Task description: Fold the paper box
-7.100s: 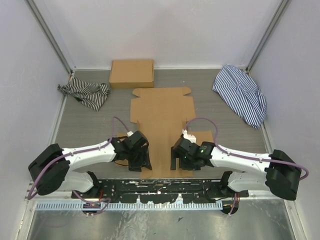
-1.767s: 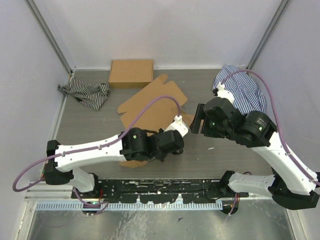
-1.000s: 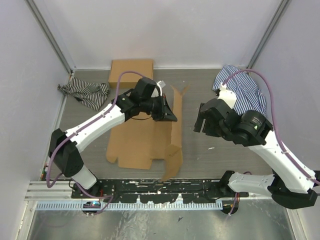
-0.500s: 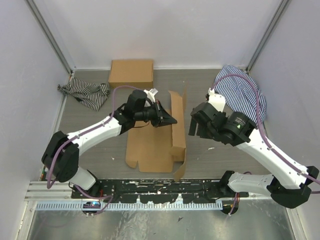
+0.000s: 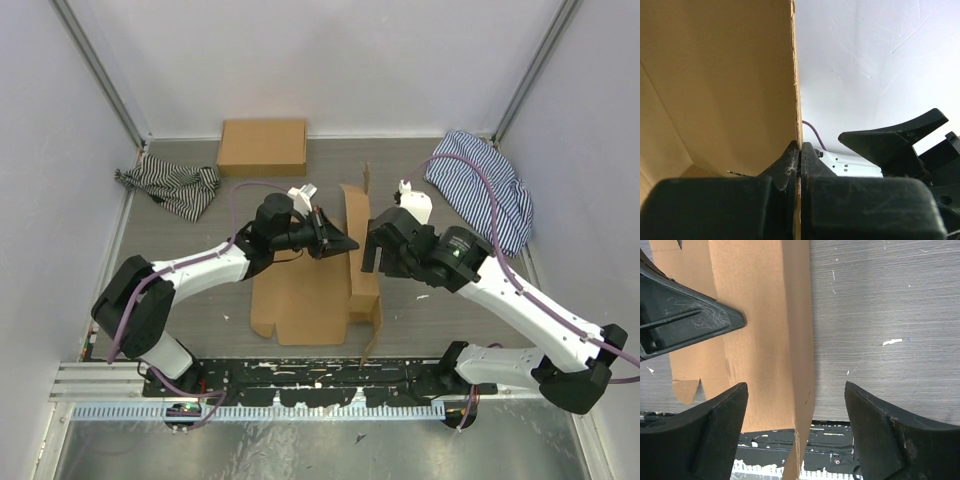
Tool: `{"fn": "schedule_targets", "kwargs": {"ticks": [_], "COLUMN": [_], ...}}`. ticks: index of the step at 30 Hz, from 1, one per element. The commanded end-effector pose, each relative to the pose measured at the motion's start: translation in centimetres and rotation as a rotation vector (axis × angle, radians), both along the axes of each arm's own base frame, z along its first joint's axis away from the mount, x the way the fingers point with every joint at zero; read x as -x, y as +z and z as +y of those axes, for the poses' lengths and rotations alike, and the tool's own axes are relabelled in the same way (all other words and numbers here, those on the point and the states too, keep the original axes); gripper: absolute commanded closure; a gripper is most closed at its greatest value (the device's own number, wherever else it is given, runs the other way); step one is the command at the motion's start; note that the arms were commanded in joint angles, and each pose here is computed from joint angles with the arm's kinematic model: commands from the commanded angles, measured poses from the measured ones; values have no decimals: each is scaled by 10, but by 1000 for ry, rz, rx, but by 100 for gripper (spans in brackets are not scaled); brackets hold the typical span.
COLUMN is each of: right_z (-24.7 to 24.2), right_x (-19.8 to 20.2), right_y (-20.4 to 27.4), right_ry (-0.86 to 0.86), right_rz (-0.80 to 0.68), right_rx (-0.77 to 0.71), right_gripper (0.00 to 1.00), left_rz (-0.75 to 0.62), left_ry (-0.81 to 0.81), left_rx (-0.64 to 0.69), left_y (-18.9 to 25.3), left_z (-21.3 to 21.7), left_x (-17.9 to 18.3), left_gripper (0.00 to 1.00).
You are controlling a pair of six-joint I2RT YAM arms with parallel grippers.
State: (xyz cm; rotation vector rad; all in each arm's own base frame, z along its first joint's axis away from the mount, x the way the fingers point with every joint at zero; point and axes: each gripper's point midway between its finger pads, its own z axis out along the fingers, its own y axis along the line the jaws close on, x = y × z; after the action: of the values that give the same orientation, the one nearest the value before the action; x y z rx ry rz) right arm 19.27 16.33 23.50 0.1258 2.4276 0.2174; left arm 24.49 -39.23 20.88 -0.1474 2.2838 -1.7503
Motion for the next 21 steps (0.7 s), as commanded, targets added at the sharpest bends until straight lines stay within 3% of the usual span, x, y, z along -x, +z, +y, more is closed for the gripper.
{"fn": "schedule_targets", "kwargs": {"ticks": [1,6,21], "right_z": [15,25,44], "right_x": [-12,-14,-6], "right_y": [3,1,-23], "right_ry": [8,43,170], "right_rz": [-31,-29,69], "right_rx": [-38,-49,-15], "right_gripper": [11,4,5], "left_rz": [-11,-18,-18], "left_ry": [-3,3,16], "left_rx": [16,16,11], "left_y": [-10,-16,-22], "left_z": [0,2,1], "left_x": [1,2,0], "left_gripper": [94,92,91]}}
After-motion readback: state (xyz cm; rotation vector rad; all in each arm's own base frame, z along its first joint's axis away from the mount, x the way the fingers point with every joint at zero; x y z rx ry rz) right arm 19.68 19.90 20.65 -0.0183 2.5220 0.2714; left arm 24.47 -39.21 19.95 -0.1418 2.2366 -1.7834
